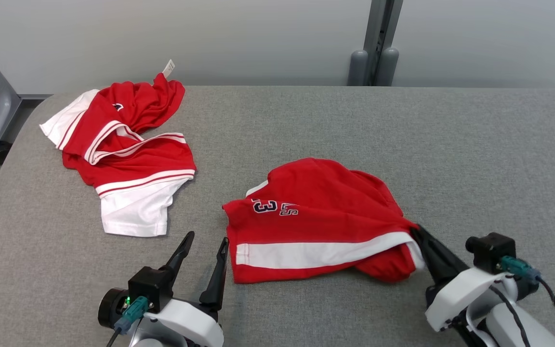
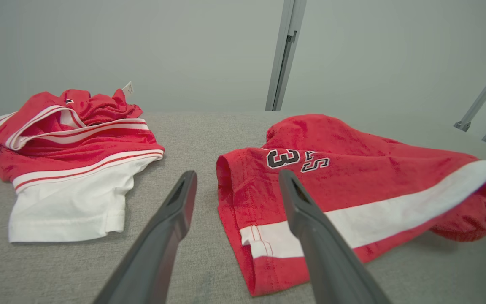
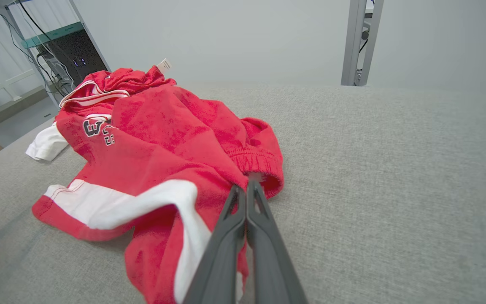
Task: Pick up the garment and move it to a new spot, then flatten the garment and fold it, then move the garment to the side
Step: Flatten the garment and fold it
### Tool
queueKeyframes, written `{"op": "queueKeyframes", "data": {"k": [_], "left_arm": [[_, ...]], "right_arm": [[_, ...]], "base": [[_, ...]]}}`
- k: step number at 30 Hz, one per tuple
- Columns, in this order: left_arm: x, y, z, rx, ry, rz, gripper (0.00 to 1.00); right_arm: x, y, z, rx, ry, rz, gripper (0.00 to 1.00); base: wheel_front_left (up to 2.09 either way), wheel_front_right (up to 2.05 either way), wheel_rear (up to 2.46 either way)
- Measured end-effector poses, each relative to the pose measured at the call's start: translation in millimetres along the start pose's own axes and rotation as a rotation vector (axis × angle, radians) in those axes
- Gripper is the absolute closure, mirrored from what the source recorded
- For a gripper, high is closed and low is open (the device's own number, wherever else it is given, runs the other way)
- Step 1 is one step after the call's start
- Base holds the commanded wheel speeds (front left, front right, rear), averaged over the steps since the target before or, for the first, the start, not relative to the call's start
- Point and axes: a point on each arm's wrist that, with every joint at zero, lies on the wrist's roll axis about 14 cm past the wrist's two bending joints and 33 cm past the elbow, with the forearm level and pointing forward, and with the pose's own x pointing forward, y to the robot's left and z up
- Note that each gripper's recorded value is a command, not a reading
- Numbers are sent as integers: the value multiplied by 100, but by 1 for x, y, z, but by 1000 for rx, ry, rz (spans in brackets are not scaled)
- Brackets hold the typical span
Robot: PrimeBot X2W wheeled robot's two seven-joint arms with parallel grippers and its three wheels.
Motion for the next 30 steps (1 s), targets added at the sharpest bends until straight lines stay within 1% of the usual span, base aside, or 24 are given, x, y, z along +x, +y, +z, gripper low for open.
{"op": "queueKeyframes", "data": {"k": [7, 11, 15, 22, 23, 25, 26, 27, 28, 30], "left_arm": [[3, -13, -8, -20, 21, -32, 0], [4, -16, -12, -29, 33, -43, 0], [4, -20, -16, -38, 47, -52, 0], [5, -25, -22, -44, 65, -69, 0], [5, -26, -23, -45, 68, -72, 0], [6, -28, -24, -45, 70, -77, 0], [7, -29, -24, -45, 71, -80, 0], [8, -30, -24, -45, 71, -83, 0], [8, -31, -24, -45, 71, -86, 0], [10, -33, -23, -48, 67, -91, 0]], "right_arm": [[3, -44, 31, -221, -15, -63, 100], [7, -58, 41, -312, -15, -85, 100], [12, -55, 37, -364, 0, -75, 100], [9, -50, 19, -411, 29, -65, 100], [8, -49, 16, -415, 31, -65, 94], [7, -46, 13, -406, 25, -68, 67], [6, -45, 11, -400, 23, -70, 56], [5, -43, 9, -390, 23, -72, 26], [4, -41, 8, -382, 18, -74, 0], [1, -39, 7, -369, 9, -81, 0]], "base": [[0, 0, 0], [0, 0, 0], [0, 0, 0], [0, 0, 0], [0, 0, 0], [0, 0, 0], [0, 0, 0], [0, 0, 0], [0, 0, 0], [0, 0, 0]]}}
